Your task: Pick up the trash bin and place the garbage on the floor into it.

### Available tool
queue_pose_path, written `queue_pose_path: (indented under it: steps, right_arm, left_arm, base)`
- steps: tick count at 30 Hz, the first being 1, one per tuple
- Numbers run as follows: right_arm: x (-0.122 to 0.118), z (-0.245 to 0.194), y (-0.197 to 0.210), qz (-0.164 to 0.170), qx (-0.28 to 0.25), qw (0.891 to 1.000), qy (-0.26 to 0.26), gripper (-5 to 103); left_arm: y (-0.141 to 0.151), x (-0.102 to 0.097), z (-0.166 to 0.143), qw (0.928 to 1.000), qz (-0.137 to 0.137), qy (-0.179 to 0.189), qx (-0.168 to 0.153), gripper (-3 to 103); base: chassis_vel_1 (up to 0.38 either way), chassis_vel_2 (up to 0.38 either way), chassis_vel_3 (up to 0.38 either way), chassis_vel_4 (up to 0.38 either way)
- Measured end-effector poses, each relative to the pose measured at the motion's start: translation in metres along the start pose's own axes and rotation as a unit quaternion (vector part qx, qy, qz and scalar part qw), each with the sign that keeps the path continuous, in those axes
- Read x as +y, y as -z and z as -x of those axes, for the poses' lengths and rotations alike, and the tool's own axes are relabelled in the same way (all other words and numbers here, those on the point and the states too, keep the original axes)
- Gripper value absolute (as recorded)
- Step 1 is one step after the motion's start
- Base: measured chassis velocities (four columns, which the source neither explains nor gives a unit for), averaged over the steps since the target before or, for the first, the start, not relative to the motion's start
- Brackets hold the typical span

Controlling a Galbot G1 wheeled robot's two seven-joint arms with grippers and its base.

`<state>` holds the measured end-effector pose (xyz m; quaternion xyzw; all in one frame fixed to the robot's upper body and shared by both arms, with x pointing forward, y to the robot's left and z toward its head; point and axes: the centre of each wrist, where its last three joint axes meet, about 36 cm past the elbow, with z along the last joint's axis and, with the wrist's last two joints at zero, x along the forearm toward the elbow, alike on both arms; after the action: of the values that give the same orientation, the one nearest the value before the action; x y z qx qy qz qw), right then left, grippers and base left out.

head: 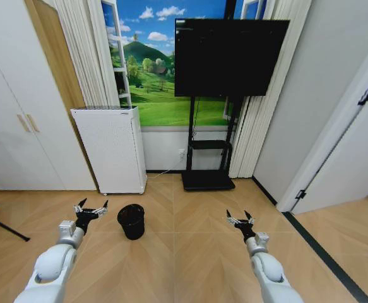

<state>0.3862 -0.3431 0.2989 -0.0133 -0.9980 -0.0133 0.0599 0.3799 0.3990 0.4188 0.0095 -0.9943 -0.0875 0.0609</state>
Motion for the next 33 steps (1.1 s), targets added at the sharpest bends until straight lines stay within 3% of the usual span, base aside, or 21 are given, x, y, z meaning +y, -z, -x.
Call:
queue_pose_path:
  steps: [20, 25, 33]
  right_arm:
    - [-0.008, -0.01, -0.011, -0.007, -0.01, 1.0, -0.011, 100]
    - [-0.009, -0.013, -0.016, 0.006, -0.016, 1.0, -0.012, 100]
    - [-0.013, -0.015, -0.016, -0.005, -0.013, 1.0, -0.013, 100]
  left_arm:
    - [-0.001, -0.009, -0.003, 1.0, -0.003, -0.005, 0.0, 100]
    - [-0.003, -0.016, -0.005, 0.9999, -0.01, 0.0, -0.001, 100]
    - [-0.003, -0.023, -0.008, 1.0, -0.009, 0.002, -0.001, 100]
  base:
    - [0.287, -0.294, -0.292, 0.302]
    - [0.128, -0.098, -0.123, 0.114]
    - [-0.054, 0.026, 0.03, -0.029]
